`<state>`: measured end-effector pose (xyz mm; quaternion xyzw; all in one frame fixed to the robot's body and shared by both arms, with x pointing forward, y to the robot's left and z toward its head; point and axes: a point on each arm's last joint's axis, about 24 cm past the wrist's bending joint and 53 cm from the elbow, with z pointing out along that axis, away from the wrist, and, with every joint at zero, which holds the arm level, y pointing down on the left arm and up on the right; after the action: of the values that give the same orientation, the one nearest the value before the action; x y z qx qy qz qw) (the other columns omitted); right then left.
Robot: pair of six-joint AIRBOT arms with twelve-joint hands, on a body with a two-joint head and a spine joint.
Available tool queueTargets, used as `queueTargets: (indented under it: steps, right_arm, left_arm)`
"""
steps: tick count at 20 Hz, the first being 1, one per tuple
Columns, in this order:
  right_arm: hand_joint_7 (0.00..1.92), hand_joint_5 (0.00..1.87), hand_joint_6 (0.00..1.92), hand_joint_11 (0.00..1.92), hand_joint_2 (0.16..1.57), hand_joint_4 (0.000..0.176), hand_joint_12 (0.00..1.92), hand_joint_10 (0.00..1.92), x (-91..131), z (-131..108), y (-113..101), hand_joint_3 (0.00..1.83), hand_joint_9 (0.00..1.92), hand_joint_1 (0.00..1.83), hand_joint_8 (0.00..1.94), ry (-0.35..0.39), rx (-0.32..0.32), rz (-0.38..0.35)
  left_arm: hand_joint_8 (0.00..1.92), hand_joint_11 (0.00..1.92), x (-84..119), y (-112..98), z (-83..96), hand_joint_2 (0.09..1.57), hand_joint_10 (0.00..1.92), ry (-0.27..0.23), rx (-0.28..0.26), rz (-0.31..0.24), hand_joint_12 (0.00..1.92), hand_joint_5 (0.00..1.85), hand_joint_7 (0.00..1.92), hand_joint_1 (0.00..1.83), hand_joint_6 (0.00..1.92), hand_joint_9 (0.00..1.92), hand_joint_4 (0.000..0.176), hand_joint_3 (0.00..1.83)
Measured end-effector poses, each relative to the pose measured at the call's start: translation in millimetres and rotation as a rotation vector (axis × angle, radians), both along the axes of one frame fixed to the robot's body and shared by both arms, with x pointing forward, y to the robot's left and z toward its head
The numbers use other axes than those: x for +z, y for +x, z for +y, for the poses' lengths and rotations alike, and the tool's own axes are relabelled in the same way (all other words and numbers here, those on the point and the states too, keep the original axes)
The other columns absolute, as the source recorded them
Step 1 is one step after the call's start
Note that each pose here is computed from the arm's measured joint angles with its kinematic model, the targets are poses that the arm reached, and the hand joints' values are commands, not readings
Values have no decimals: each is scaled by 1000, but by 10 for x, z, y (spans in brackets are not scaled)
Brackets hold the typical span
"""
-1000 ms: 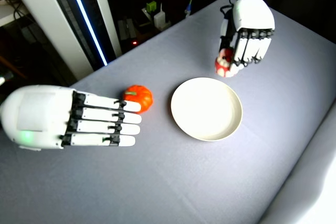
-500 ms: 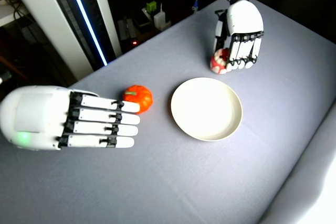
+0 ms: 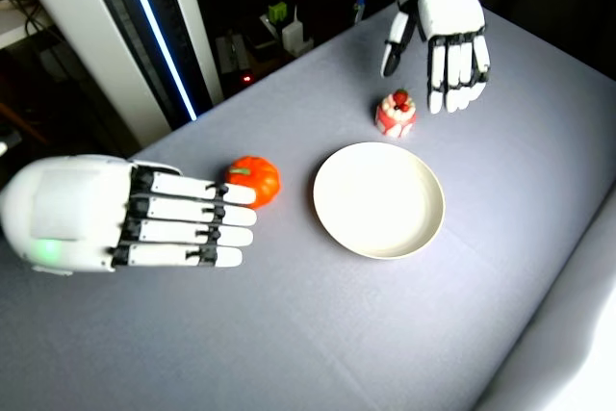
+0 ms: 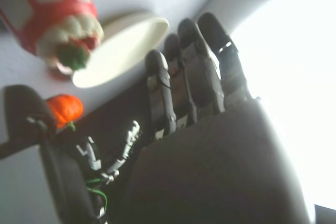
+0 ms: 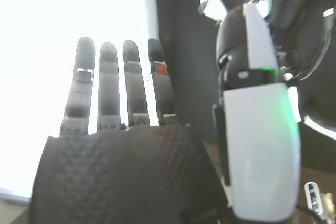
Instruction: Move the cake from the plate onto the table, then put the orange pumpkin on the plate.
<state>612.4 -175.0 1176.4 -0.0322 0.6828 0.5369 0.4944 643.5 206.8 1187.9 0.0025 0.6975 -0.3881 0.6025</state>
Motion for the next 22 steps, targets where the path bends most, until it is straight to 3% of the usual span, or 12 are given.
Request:
queueTargets:
  steps: [1,4,6,8,9,11,16,17,18,19,20,22]
  right_arm:
    - [204,309,1,0,982,39,792,1,-45,112,-28,0,213,876,1,-14,36,6]
    - [190,188,0,0,910,138,1162,9,-178,425,-51,0,279,899,2,-84,128,12]
    - [211,252,15,0,879,87,1125,10,-242,574,-50,0,296,936,6,-138,170,6]
    - [263,286,2,54,822,72,1037,8,-294,703,-70,0,346,970,3,-187,204,-10]
    - [264,285,0,14,819,69,999,1,-333,797,-88,0,319,1006,0,-216,226,-23]
    - [286,315,0,117,792,105,875,2,-396,875,-111,0,338,1058,0,-251,249,-32]
    - [352,352,4,140,796,92,798,0,-604,978,-124,6,350,1055,11,-331,272,-25]
    - [657,671,68,442,957,6,934,177,-618,983,-120,6,694,1224,121,-334,272,-23]
    - [756,815,45,527,1023,0,1064,474,-614,975,-98,12,703,1256,201,-330,266,-21]
    - [867,848,847,687,1136,0,1423,1066,-582,964,-69,14,754,1220,1083,-311,254,-13]
    - [812,787,1092,753,1205,0,1626,1443,-550,945,-33,7,712,1199,1423,-297,241,-10]
    - [806,895,946,911,1190,0,1706,1575,-494,902,40,0,788,1231,1504,-264,211,3]
  left_arm:
    - [1,0,85,-52,-12,790,1,-29,-6,-27,791,170,112,749,1,195,63,0]
    - [4,0,124,-148,-9,817,11,-70,-14,-46,526,118,81,711,1,106,110,4]
    - [1,0,92,-174,45,826,5,-89,1,-38,496,152,88,680,3,109,85,2]
    - [6,0,64,-183,93,826,6,-96,14,-31,489,170,105,670,7,115,85,1]
    - [8,0,58,-178,125,824,7,-105,24,-27,490,179,110,677,10,119,81,0]
    - [3,0,61,-184,138,833,7,-111,26,-29,570,204,127,700,5,144,66,0]
    - [4,0,56,-193,128,835,2,-112,22,-27,562,224,136,746,5,143,62,0]
    - [1,0,55,-193,128,841,6,-112,22,-26,671,237,142,755,1,186,78,0]
    - [1,0,55,-194,128,844,7,-114,21,-25,693,242,145,772,2,197,84,1]
    - [2,0,56,-194,127,848,8,-116,21,-24,749,258,154,767,3,217,78,1]
    - [1,0,55,-194,128,852,9,-116,21,-24,762,281,155,775,10,226,65,2]
    - [1,0,26,-197,123,868,1,-121,22,-16,799,297,169,779,0,245,41,0]
